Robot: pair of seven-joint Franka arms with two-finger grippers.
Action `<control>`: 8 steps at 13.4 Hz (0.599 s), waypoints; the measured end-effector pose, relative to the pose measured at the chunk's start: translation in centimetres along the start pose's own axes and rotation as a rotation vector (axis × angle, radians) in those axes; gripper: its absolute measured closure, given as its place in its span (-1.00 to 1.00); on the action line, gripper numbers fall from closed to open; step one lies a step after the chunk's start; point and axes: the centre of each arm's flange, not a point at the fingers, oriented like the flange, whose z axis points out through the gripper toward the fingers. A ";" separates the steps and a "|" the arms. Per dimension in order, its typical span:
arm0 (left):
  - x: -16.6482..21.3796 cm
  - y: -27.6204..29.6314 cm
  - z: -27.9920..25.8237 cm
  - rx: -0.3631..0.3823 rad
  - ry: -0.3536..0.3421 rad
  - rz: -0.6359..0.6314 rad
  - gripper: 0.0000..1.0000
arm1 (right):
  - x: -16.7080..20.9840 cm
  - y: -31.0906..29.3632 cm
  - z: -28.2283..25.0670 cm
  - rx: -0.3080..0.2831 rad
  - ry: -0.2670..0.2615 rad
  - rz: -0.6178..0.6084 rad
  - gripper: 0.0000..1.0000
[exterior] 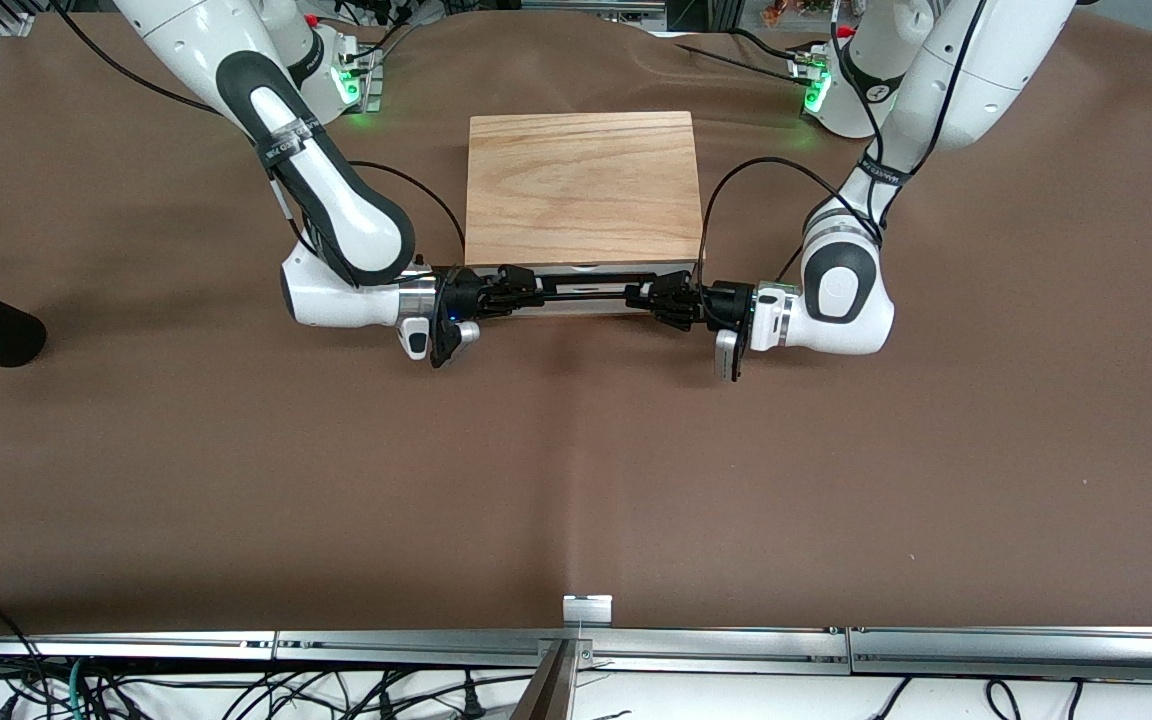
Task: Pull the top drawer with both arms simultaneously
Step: 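Close both grippers on the black bar handle ends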
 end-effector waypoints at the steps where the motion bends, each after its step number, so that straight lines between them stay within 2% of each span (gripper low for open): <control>1: 0.0 0.0 0.0 0.000 0.001 0.002 0.58 | 0.0 0.0 0.0 0.000 0.000 -0.005 0.21; 2: 0.0 -0.1 0.0 0.001 0.002 0.003 0.59 | 0.0 0.0 0.0 0.003 0.000 -0.017 0.37; 3: 0.0 -0.2 0.0 -0.003 0.004 0.005 0.59 | -0.1 0.1 0.0 0.007 0.000 -0.038 0.45; 8: -0.1 -0.3 0.0 -0.005 0.006 0.009 0.59 | -0.1 0.2 0.0 0.008 0.000 -0.049 0.46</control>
